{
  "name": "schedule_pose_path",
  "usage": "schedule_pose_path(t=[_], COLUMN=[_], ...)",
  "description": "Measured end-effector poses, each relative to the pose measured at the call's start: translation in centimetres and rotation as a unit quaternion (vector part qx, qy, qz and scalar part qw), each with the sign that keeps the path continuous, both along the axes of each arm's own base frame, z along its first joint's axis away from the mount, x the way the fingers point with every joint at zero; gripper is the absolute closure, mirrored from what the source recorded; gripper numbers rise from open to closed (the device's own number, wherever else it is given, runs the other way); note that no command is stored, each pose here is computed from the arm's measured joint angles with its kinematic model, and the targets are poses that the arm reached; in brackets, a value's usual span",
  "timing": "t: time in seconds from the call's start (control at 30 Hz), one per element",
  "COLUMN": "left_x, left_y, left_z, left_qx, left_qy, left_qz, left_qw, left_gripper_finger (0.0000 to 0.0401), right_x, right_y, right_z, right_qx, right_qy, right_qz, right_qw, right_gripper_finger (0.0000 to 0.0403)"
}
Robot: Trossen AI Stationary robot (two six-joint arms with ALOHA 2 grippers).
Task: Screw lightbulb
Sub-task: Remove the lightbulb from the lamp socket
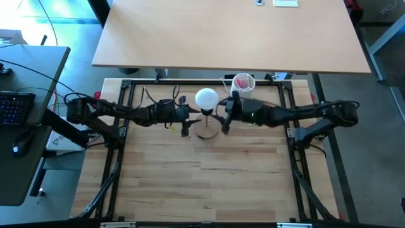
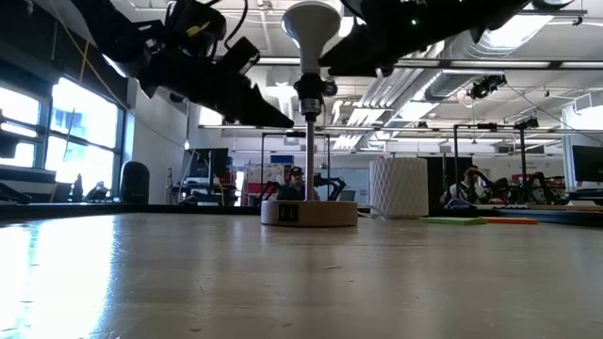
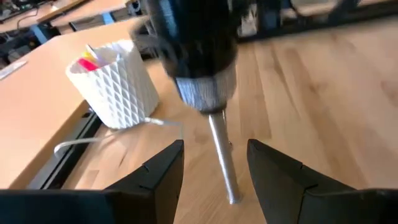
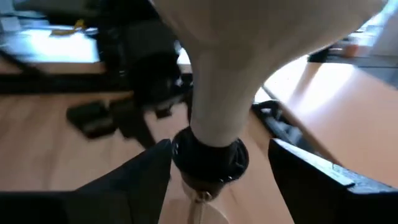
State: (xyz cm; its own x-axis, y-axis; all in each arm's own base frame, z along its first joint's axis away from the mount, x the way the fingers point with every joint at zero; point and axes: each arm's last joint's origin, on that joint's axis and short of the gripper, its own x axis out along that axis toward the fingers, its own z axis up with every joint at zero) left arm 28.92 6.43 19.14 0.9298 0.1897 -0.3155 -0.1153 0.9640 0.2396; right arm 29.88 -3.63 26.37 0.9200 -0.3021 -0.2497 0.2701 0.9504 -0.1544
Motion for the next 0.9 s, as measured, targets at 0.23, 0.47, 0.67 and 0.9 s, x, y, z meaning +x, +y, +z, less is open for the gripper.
schedule_pose_path(t=[0.23, 0.47, 0.67, 0.9], left_x=[1.2, 2.5, 3.3, 4.6], left_y=[0.7, 1.2, 1.3, 1.7], left_z=[-2.3, -4.1, -5.2, -5.8], left_qx=[0.031, 0.031, 0.002, -0.010], left_qy=[0.002, -0.044, -0.049, -0.047], left_qz=[-0.002, 0.000, -0.010, -0.008], left_qw=[1.000, 0.999, 0.999, 0.999], left_gripper_finger=[0.0231, 0.0231, 0.0231, 0.0276], right_x=[2.1, 3.4, 3.8, 3.9], right_y=[3.3, 3.6, 3.5, 3.3], right_z=[-0.7, -2.2, -2.6, -2.9], right_qx=[0.014, 0.014, 0.002, -0.003], right_qy=[-0.105, -0.135, -0.148, -0.144], right_qz=[-0.131, -0.168, -0.189, -0.195], right_qw=[0.986, 0.976, 0.971, 0.970], right_gripper_finger=[0.0137, 0.0139, 0.0151, 0.0173])
